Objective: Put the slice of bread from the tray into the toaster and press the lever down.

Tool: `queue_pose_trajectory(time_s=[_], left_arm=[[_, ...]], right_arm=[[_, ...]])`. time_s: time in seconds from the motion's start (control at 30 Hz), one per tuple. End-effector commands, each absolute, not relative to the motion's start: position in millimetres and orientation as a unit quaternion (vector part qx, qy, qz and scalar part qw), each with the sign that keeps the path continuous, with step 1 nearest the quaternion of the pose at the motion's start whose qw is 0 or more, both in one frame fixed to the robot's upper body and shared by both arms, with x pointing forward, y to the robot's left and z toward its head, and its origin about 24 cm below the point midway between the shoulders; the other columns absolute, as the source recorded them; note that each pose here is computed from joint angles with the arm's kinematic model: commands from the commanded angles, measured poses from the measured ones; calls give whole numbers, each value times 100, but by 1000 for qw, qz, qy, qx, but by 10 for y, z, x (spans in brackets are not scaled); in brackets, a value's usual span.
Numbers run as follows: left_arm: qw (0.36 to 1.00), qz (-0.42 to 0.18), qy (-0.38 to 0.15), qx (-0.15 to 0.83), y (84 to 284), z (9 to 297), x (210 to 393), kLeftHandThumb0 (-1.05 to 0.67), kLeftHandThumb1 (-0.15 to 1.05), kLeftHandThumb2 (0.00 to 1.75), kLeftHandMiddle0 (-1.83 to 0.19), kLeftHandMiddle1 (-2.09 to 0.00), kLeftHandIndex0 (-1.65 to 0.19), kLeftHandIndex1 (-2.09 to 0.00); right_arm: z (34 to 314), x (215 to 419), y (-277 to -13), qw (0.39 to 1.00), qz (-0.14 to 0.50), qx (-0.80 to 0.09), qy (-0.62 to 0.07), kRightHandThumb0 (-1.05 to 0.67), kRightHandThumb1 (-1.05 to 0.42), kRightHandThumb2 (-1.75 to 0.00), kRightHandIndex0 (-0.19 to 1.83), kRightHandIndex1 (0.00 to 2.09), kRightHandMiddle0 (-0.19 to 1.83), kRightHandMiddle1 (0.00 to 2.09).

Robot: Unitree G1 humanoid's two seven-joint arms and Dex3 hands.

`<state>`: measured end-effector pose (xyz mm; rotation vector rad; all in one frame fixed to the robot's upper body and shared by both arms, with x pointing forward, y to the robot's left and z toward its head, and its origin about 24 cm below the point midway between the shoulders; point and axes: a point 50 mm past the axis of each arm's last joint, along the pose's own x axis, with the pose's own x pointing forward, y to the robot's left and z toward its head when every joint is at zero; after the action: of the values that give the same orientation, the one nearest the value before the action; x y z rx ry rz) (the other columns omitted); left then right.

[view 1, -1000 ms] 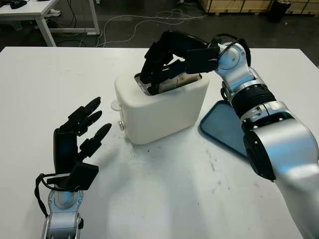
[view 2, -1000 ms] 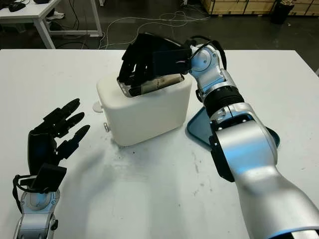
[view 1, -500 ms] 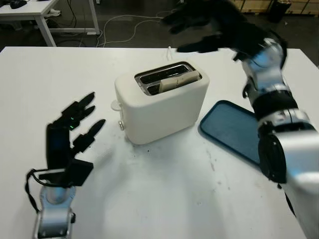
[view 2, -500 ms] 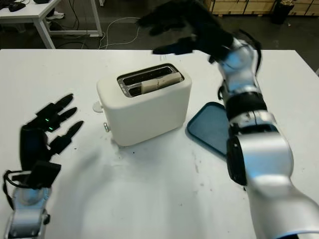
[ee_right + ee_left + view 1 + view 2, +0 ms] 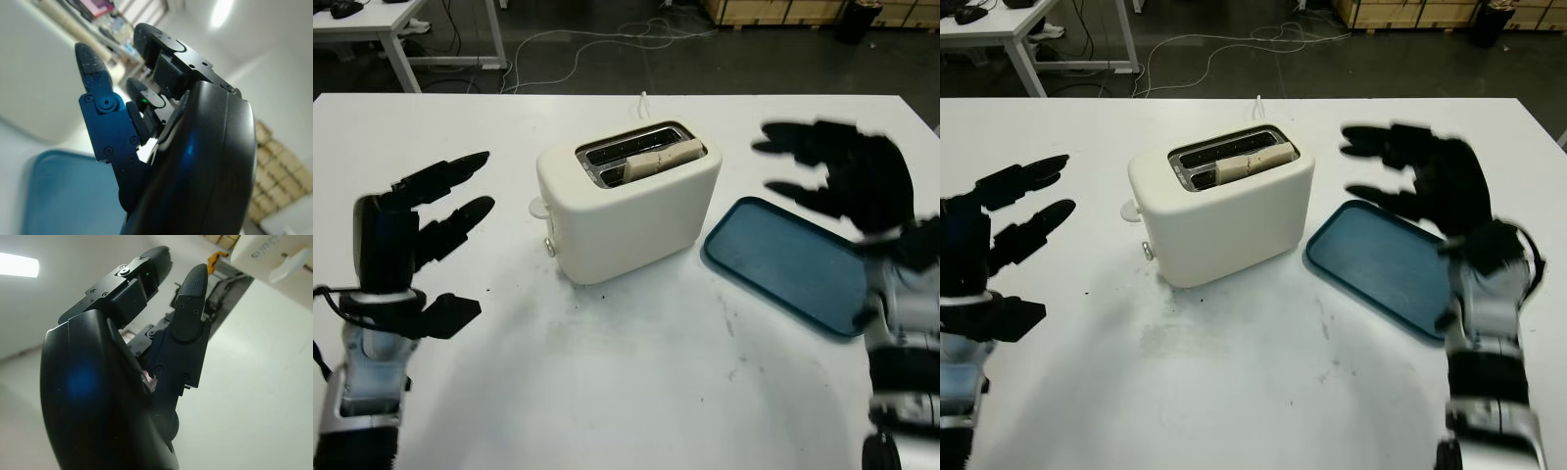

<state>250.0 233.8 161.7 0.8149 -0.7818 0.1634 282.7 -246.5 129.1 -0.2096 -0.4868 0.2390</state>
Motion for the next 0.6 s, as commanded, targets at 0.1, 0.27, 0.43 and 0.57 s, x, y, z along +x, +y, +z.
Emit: queue_pose_trajectory(time_s=[0.1,0.27,0.43,0.57], left_arm=[[815,27,-378,437,2365,1745,2587,-34,84,0,-98,-94,-114,-1],[800,-22,-377,466,2341,1771,2654,-33,86,1,-90,-109,-115,-1],[783,-49,-369,498,2293,1763,2702,-37,86,0,-86,-115,-117,-1],[776,-55,-365,511,2266,1742,2732,-37,86,0,-80,-129,-118,-1]], right_arm=[[1130,2626,-2473,974,51,-61,-211,-33,-84,-1,100,9,93,2],[992,2576,-2345,986,13,-8,-167,-34,-87,-1,109,10,100,4],[842,2628,-2243,992,10,22,-126,-40,-90,-1,114,10,103,3],[768,2691,-2205,992,20,40,-114,-41,-88,0,117,9,105,2]])
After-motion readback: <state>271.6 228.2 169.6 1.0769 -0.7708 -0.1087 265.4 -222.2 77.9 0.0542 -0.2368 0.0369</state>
